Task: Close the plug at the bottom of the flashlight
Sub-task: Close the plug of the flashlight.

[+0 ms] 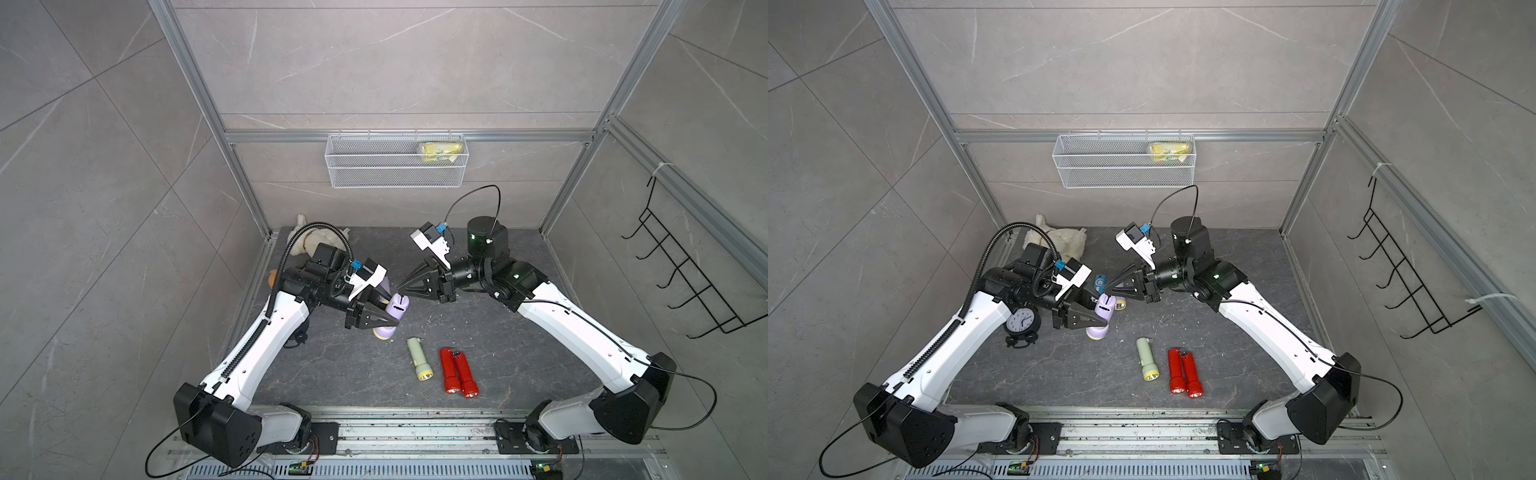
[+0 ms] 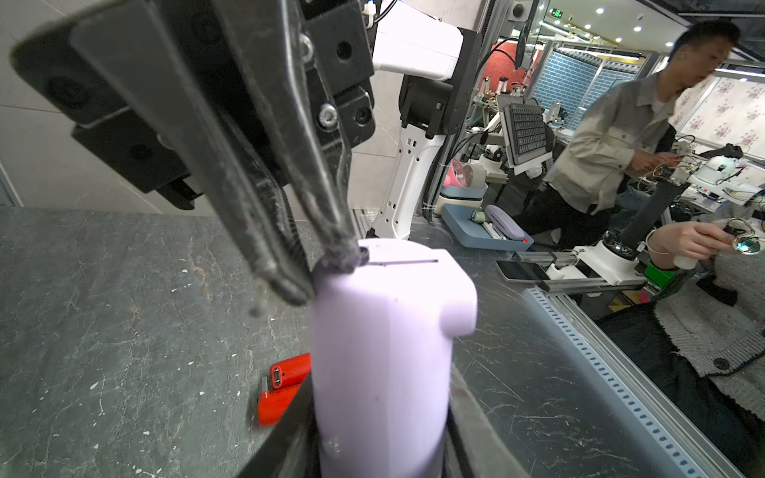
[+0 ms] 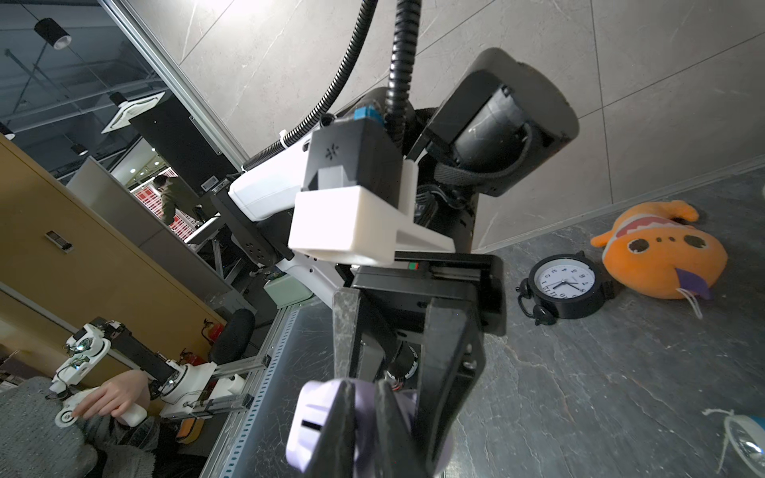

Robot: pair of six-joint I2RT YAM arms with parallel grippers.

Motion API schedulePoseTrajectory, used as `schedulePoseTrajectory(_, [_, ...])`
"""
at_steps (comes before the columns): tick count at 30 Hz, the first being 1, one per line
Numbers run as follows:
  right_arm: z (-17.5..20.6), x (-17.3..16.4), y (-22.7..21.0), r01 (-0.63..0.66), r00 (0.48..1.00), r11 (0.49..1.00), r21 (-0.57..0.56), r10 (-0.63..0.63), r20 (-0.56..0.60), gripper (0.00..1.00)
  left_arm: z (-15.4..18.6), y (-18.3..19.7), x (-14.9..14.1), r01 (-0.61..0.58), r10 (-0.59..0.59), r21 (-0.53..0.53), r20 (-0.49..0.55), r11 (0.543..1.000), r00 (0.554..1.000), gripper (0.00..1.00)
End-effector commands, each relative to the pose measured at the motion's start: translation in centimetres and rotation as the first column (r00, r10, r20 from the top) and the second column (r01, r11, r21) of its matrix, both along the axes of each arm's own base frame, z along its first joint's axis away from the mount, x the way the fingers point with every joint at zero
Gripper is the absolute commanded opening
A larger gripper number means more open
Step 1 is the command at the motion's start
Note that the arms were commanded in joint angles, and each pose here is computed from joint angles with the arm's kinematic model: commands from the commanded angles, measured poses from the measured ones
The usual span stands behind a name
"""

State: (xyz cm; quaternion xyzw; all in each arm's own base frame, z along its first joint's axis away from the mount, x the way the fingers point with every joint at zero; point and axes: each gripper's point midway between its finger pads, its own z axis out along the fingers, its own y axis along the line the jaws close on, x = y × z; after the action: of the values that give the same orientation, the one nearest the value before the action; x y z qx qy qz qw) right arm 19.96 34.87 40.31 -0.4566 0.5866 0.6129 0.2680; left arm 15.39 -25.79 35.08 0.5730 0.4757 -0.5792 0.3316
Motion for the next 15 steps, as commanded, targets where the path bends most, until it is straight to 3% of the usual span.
schedulePoseTrajectory(1, [-2.6, 0.6, 0.6, 0.021, 0.999, 0.997, -0.072, -0.025, -0.046, 0.13, 3.5, 0.7, -2.0, 0.08, -0.069, -0.137, 0.083, 0.987, 0.994, 0.0])
schedulePoseTrajectory(6, [-3.3, 1.8, 0.4, 0.071, 0.997, 0.992, -0.1, -0.074, -0.028, 0.27, 3.4, 0.7, -2.1, 0.082, -0.072, -0.139, 0.081, 0.987, 0.994, 0.0])
schedulePoseTrajectory(10, [-3.7, 4.8, -0.5, 0.142, 0.988, 0.984, -0.106, -0.148, -0.053, 0.36, 3.4, 0.7, -2.1, 0.082, -0.072, -0.139, 0.077, 0.987, 0.994, 0.0])
schedulePoseTrajectory(15, [-3.9, 9.0, -2.5, 0.235, 0.963, 0.971, -0.055, -0.24, -0.12, 0.39, 3.3, 0.7, -2.2, 0.082, -0.073, -0.138, 0.068, 0.987, 0.995, 0.0])
